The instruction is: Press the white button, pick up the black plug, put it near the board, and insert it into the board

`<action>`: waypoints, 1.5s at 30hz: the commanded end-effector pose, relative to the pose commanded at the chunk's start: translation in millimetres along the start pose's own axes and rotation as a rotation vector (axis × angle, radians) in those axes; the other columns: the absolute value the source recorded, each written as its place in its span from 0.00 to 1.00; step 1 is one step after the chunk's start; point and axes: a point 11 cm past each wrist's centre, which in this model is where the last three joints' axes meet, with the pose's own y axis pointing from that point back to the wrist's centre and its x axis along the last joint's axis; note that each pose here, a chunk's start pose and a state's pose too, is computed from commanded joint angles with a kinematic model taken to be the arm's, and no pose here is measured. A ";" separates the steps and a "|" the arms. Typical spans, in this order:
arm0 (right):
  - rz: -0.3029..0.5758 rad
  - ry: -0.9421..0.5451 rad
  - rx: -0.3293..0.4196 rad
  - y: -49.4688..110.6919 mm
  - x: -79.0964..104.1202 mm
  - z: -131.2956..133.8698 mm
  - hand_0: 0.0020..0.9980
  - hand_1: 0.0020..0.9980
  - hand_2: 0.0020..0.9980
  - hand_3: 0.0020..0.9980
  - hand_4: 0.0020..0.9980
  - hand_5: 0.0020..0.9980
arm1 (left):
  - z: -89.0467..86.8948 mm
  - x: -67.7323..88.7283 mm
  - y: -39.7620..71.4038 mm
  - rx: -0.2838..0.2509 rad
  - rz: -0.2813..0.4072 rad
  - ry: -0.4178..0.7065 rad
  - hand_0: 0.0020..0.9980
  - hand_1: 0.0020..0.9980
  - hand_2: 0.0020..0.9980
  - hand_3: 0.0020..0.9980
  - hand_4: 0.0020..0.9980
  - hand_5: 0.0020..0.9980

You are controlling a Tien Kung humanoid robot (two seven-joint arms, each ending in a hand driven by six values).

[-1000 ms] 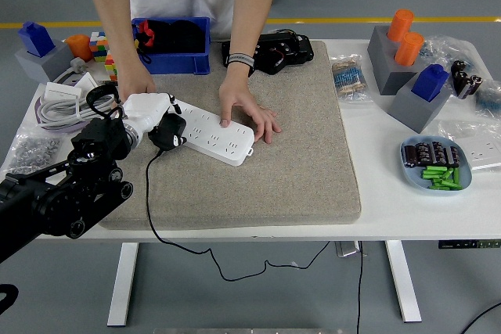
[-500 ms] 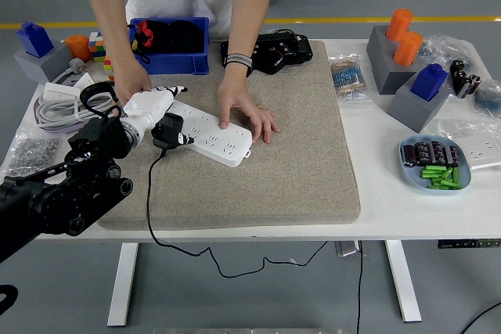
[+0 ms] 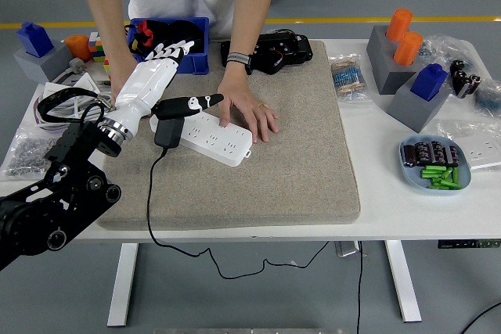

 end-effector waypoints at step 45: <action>0.003 0.013 0.007 0.2 2.0 -4.9 0.71 0.67 0.67 0.62 0.66 0.37 | -63.8 -50.0 40.9 0.166 -0.256 -0.120 0.96 0.96 0.88 0.86 0.88 0.76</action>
